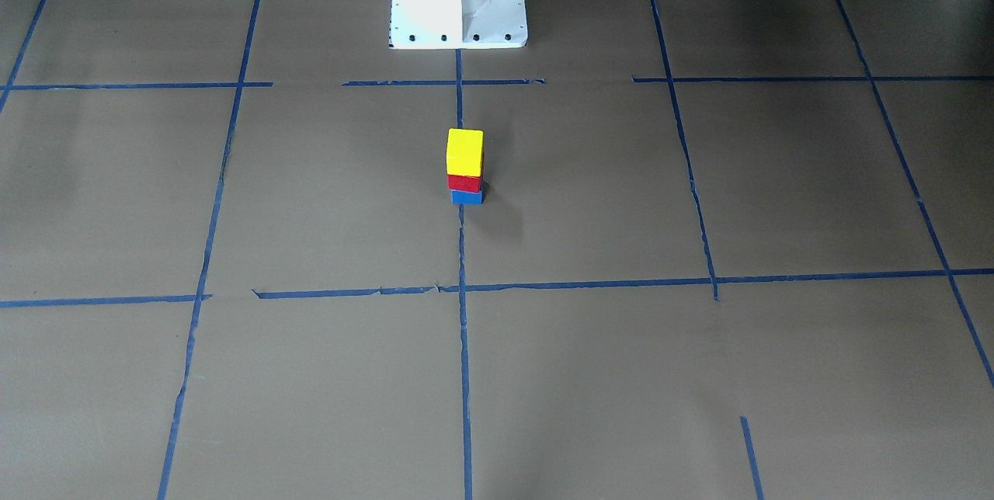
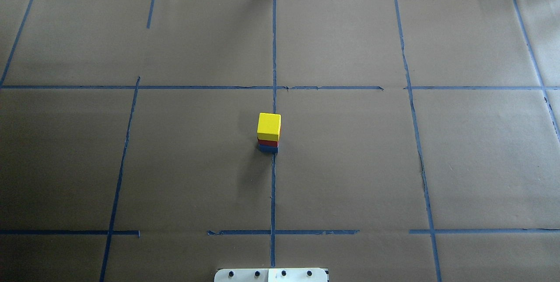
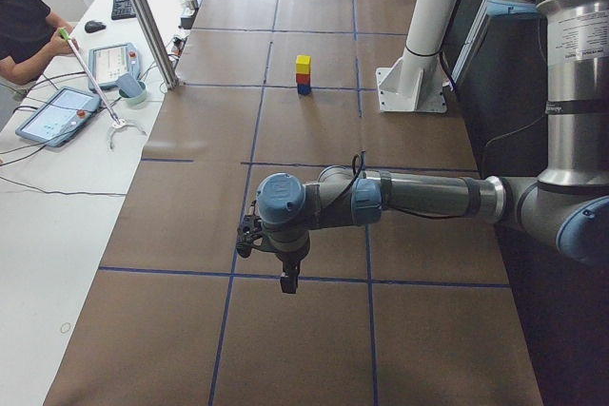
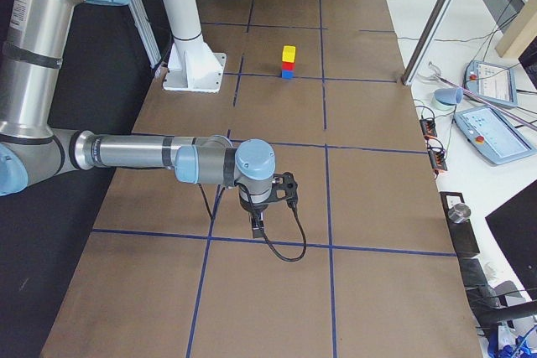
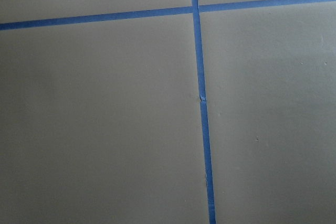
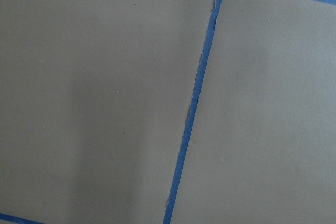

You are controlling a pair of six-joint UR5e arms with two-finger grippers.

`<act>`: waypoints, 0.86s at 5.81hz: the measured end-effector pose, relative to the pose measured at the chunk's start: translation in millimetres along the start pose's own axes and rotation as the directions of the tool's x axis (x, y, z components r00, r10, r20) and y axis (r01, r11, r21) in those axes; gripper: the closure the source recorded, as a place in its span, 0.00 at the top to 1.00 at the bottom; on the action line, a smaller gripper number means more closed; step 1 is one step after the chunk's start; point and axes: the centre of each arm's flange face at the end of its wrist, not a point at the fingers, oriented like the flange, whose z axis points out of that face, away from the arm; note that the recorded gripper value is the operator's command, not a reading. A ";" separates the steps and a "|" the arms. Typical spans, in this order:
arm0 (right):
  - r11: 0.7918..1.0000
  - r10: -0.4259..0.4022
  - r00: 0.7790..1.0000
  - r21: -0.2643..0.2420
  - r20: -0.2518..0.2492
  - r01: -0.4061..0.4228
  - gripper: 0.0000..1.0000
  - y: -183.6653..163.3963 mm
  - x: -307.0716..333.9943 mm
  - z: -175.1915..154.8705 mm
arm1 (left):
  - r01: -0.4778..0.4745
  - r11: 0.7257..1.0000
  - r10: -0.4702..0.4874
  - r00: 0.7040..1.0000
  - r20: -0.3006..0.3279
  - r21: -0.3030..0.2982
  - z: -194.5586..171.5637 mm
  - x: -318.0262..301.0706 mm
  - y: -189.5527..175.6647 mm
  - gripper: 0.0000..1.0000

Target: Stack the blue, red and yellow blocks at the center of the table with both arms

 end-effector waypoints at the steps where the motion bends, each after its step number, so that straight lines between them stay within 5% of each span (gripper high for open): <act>1: 1.000 -0.010 1.000 0.012 -0.020 0.011 1.00 -0.5 -4.5 -7.7 | 0.009 1.000 -0.009 1.000 0.000 -0.010 5.8 -1.8 5.9 1.00; 5: 1.000 0.012 0.999 0.029 -0.037 -0.011 1.00 7.7 1.8 -16.4 | 0.005 1.000 -0.005 1.000 -0.009 -0.010 22.7 -12.6 28.4 1.00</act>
